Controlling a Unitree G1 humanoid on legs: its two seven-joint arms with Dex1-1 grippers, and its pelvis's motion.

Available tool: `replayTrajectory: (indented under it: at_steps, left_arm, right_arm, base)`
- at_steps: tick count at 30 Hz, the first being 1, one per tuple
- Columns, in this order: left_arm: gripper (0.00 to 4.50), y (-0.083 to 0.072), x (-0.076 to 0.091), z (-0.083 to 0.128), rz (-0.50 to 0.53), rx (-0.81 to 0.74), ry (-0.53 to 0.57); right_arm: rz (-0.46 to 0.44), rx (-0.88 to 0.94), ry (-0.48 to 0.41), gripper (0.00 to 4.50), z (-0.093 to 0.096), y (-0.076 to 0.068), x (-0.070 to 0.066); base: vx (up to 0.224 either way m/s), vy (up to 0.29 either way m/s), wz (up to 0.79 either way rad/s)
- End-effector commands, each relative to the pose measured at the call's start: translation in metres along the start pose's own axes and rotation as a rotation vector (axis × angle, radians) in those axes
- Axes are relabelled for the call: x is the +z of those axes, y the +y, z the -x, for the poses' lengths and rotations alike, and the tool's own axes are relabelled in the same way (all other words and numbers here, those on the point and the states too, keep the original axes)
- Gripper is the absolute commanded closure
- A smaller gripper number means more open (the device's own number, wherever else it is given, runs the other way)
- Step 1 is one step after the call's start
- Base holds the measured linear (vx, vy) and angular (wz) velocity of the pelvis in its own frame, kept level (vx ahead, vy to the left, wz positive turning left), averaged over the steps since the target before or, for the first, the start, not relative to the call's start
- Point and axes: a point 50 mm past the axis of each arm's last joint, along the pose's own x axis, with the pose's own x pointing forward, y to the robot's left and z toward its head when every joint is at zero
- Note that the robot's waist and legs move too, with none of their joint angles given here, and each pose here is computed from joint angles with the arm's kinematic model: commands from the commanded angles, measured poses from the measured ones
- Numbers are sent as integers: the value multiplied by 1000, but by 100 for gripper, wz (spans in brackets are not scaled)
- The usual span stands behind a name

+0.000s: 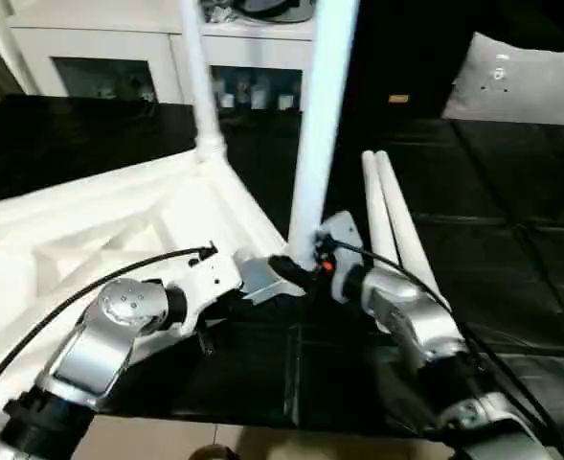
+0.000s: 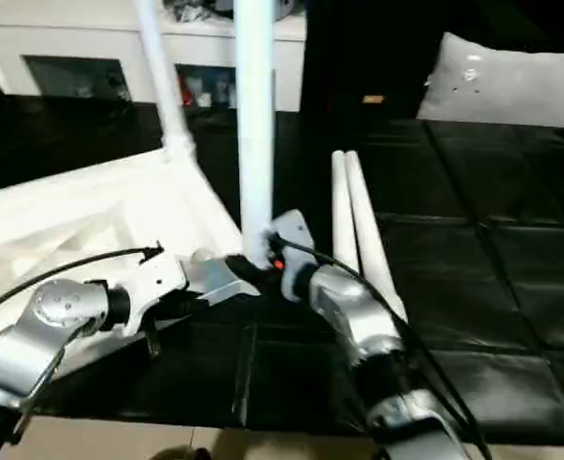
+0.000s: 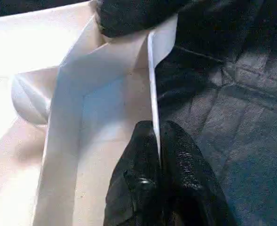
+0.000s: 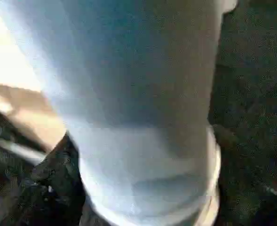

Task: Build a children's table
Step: Insert table leg to table base, then rotate leg to tighten

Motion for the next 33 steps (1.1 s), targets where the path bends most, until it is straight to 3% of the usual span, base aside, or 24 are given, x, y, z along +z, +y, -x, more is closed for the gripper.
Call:
replayTrajectory:
  at_steps: [1, 6, 11, 16, 22, 27, 33]
  left_arm:
    - [450, 12, 2, 7, -63, 36, 16]
    - [450, 19, -7, 8, -85, 26, 52]
    - [450, 22, -11, 9, -128, -37, 46]
    - [450, 18, -12, 7, -166, -116, 32]
    - [450, 11, -6, 6, -209, -258, -28]
    - [450, 7, 0, 5, -232, -312, -60]
    - [450, 1, 5, 3, -249, -356, -84]
  right_arm:
    - [18, -35, 28, 47, 12, -10, -3]
    - [72, -20, 8, 7, 23, -11, 8]
    - [168, 26, -16, 7, 41, -11, 25]
    - [264, 61, 23, 7, 51, -15, 32]
    - [324, 246, 94, 7, 62, -8, 30]
    - [341, 298, 110, 7, 58, -7, 24]
    - [309, 361, 122, 54, 49, -1, 19]
  base:
    - [0, 0, 0]
    - [0, 0, 0]
    - [0, 0, 0]
    - [0, 0, 0]
    - [0, 0, 0]
    - [0, 0, 0]
    - [0, 0, 0]
